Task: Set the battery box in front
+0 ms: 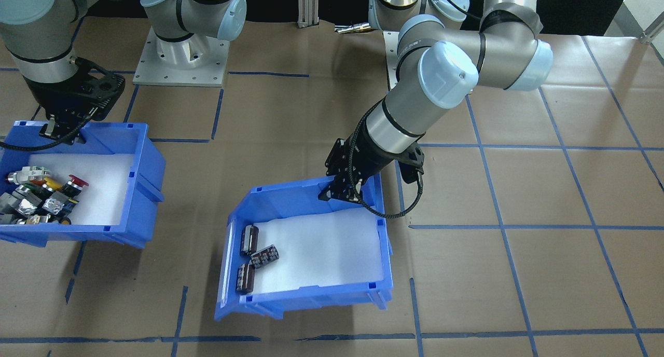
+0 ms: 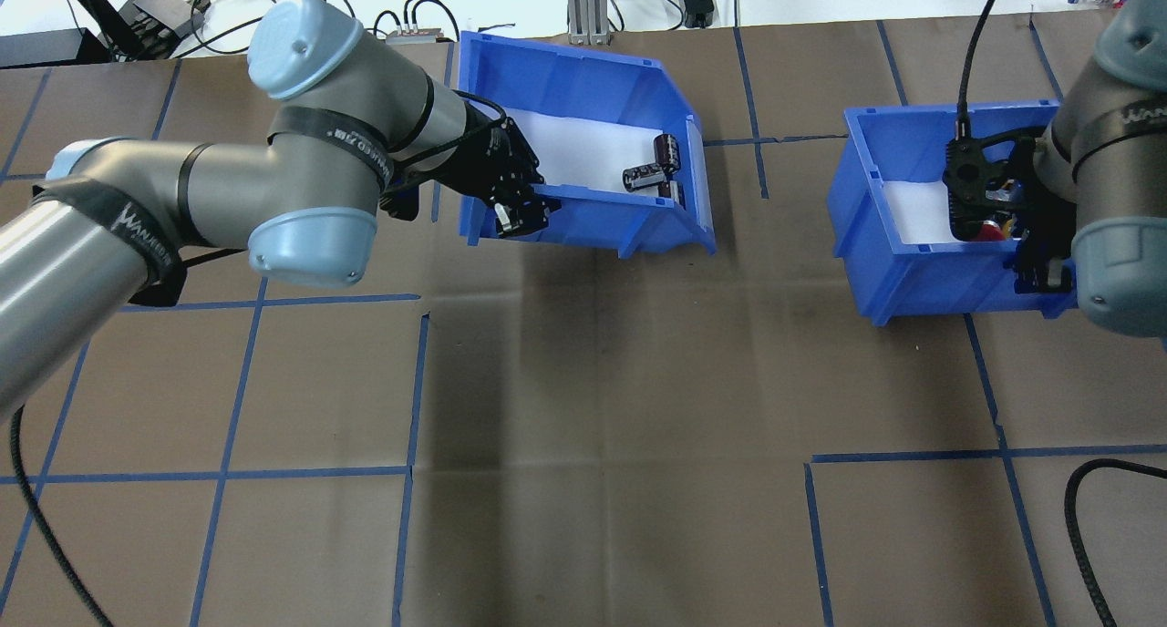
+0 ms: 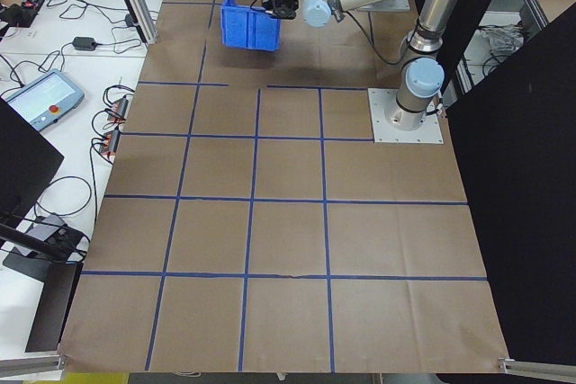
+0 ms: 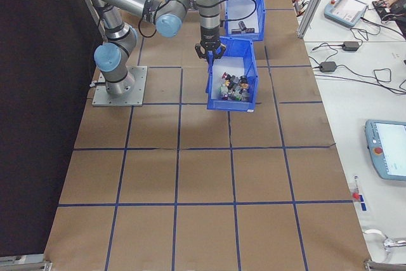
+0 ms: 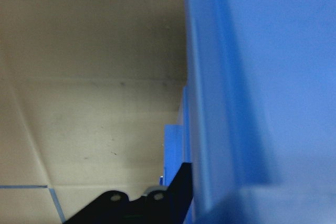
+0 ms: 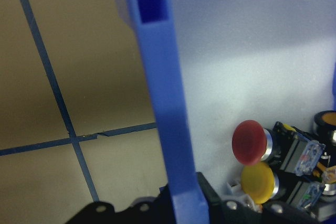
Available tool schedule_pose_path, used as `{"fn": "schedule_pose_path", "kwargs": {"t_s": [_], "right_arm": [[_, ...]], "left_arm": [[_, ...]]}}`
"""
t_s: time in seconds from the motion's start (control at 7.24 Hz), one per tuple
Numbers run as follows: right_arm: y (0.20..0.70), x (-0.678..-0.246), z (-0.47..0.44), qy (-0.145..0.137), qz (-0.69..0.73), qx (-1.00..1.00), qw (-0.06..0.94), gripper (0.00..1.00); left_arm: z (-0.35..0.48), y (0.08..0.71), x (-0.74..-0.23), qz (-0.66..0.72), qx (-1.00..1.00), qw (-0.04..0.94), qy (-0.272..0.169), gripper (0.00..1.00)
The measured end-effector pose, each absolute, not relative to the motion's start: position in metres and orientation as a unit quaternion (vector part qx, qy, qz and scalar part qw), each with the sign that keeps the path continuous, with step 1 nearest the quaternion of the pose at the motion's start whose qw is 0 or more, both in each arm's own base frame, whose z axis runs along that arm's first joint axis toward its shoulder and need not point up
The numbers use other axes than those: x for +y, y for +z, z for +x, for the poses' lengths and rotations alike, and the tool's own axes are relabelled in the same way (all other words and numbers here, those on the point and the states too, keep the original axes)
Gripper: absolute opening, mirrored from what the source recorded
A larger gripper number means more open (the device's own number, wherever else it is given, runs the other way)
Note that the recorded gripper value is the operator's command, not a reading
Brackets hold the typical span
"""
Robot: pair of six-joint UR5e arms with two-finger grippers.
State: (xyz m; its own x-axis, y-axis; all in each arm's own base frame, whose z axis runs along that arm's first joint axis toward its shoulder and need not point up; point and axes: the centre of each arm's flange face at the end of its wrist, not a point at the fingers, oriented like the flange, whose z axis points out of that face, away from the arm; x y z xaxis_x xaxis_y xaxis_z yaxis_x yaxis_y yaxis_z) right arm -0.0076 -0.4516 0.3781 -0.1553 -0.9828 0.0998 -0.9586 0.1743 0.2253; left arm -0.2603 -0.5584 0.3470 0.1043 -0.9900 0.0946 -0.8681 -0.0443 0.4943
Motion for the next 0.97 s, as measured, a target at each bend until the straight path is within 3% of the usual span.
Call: {"fn": "schedule_pose_path", "kwargs": {"t_s": [0.55, 0.69, 0.83, 0.97], "right_arm": [[0.371, -0.431, -0.005, -0.056, 0.641, -0.758, 0.107, 0.00], [0.370, -0.425, -0.003, -0.056, 0.641, -0.758, 0.108, 0.00], [0.371, -0.419, -0.001, -0.057, 0.641, -0.758, 0.109, 0.00], [0.370, -0.415, -0.001, -0.058, 0.641, -0.758, 0.110, 0.00]], "left_arm": [[-0.320, 0.305, -0.605, 0.712, -0.641, 0.225, -0.177, 0.00], [-0.320, 0.300, -0.606, 0.713, -0.641, 0.225, -0.177, 0.25], [-0.319, 0.297, -0.607, 0.714, -0.640, 0.223, -0.177, 0.70], [-0.318, 0.292, -0.606, 0.715, -0.640, 0.219, -0.176, 0.90]]}}
